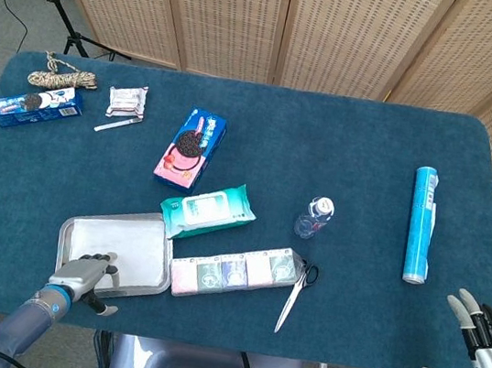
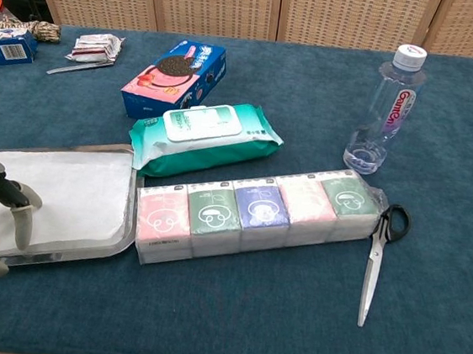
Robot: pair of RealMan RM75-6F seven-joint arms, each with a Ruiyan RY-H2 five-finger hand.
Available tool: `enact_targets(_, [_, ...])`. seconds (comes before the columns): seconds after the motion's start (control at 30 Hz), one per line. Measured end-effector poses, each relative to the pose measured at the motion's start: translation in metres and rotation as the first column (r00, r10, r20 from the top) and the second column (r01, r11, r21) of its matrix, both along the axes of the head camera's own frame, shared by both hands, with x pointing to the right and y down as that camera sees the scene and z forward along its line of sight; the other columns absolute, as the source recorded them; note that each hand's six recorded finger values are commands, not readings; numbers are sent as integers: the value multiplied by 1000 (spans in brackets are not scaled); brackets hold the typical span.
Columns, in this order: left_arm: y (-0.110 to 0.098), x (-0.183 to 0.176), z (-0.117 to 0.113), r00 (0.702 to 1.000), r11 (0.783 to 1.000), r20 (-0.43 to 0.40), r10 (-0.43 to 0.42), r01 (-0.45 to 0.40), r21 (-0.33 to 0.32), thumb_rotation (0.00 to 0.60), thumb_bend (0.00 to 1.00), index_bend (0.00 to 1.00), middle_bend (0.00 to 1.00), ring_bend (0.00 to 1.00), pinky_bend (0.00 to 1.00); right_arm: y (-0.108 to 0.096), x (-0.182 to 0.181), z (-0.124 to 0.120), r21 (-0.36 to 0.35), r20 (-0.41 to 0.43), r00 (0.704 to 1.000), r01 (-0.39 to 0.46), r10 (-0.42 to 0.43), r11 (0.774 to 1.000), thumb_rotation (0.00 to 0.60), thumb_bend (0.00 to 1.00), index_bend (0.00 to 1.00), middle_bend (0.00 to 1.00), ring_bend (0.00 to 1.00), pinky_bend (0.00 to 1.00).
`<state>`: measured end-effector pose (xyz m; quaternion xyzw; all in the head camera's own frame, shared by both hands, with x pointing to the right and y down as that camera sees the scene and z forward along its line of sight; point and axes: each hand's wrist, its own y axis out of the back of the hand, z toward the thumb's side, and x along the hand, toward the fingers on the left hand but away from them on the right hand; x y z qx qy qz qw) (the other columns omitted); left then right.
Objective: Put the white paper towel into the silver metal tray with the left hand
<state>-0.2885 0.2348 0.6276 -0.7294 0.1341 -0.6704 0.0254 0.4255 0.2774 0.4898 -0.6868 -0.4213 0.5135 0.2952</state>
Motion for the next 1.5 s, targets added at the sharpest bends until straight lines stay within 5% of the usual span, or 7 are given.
enact_targets(0.47, [-3, 4, -3, 999, 999, -30, -27, 28, 18, 469, 235, 396, 0, 28, 56, -1, -1, 0, 4, 2, 1000, -2, 2, 1000, 600, 0, 0, 0, 0, 0])
enact_targets(1.0, [-49, 9, -46, 962, 960, -219, -164, 206, 188, 472, 234, 376, 0, 29, 56, -2, -2, 1, 5, 3, 1000, 1, -1, 1000, 600, 0, 0, 0, 0, 0])
enact_targets(1.1, [-56, 5, -55, 952, 937, -259, -164, 232, 262, 471, 234, 370, 0, 28, 55, -2, -2, 3, 0, 1, 1000, 2, -2, 1000, 600, 0, 0, 0, 0, 0])
enact_targets(1.27, [-62, -13, -68, 931, 855, -328, -162, 299, 424, 471, 233, 316, 0, 25, 55, -3, -4, 6, -10, -4, 1000, 5, -5, 1000, 600, 0, 0, 0, 0, 0])
enact_targets(1.5, [-39, -62, -70, 908, 684, -378, -182, 393, 614, 469, 234, 298, 0, 25, 55, -4, -7, 14, -33, -17, 1000, 7, -8, 999, 600, 0, 0, 0, 0, 0])
